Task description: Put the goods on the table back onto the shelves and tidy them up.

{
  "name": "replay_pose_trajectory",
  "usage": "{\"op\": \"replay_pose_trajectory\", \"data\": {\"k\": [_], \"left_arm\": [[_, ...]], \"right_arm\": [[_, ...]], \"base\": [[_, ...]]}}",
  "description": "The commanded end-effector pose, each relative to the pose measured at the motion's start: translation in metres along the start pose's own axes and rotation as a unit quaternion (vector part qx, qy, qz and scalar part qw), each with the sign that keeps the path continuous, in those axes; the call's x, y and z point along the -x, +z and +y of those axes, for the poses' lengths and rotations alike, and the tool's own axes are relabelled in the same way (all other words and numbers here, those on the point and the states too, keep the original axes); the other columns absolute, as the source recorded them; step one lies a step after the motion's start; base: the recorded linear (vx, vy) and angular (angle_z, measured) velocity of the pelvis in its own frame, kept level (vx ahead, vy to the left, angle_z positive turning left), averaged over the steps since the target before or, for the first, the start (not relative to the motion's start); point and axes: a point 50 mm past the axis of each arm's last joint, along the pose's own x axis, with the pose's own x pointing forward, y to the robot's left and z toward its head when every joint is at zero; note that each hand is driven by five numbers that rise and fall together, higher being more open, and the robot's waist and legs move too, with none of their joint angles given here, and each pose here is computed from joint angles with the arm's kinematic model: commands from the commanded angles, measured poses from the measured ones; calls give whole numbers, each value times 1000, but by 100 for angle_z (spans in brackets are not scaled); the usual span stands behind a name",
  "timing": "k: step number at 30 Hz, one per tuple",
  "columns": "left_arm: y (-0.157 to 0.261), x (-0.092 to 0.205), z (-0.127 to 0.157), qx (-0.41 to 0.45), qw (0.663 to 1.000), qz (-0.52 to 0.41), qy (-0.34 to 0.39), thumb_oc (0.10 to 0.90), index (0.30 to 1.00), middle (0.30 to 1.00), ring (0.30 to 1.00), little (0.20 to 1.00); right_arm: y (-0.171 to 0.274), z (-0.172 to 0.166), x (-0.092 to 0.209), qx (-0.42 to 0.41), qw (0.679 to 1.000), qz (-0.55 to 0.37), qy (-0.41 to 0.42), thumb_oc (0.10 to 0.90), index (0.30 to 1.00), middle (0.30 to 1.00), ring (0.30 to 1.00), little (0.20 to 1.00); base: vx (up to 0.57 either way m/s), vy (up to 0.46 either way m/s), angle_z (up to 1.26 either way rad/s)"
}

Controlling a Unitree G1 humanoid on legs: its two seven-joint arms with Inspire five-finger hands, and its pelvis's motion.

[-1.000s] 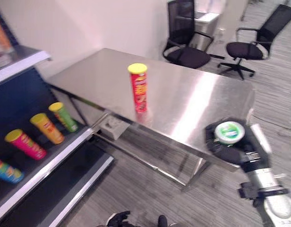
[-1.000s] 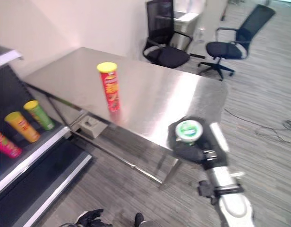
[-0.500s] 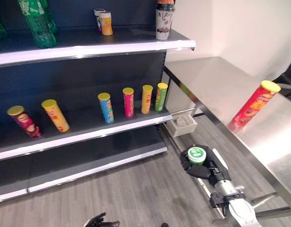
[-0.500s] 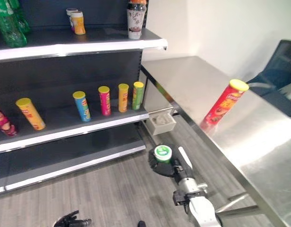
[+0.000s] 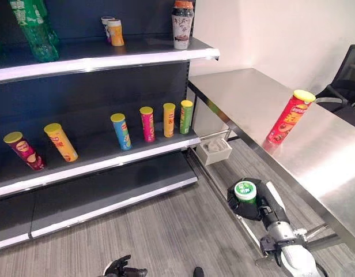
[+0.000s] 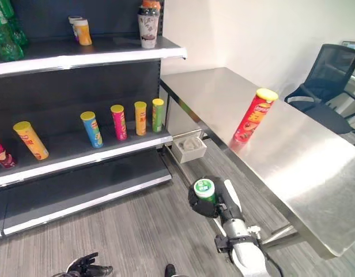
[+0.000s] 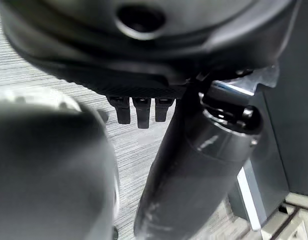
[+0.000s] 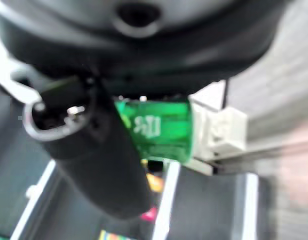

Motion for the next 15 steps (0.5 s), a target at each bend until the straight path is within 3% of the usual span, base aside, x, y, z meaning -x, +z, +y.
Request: {"op": "replay_pose_trajectory", "data": {"k": [1,5,15], "left_arm": [[-20,5,-4,2,1000,18,13,800,900,900,900,900],[-27,7,-6,9,999,26,19,800,900,900,900,900],[-4,2,1,-88,996,-9,14,800,900,900,900,900]], "right_arm": [[50,-17,-9,13,988,-138,-63,400,300,300,300,300],[42,-15,-2,25,991,-115,-66,400,300,300,300,300],[46,-15,-4,89,984,-125,-86,400,300,300,300,300]], "base": [[220,305,-25],[252,346,-20],[172,354,-17]]}}
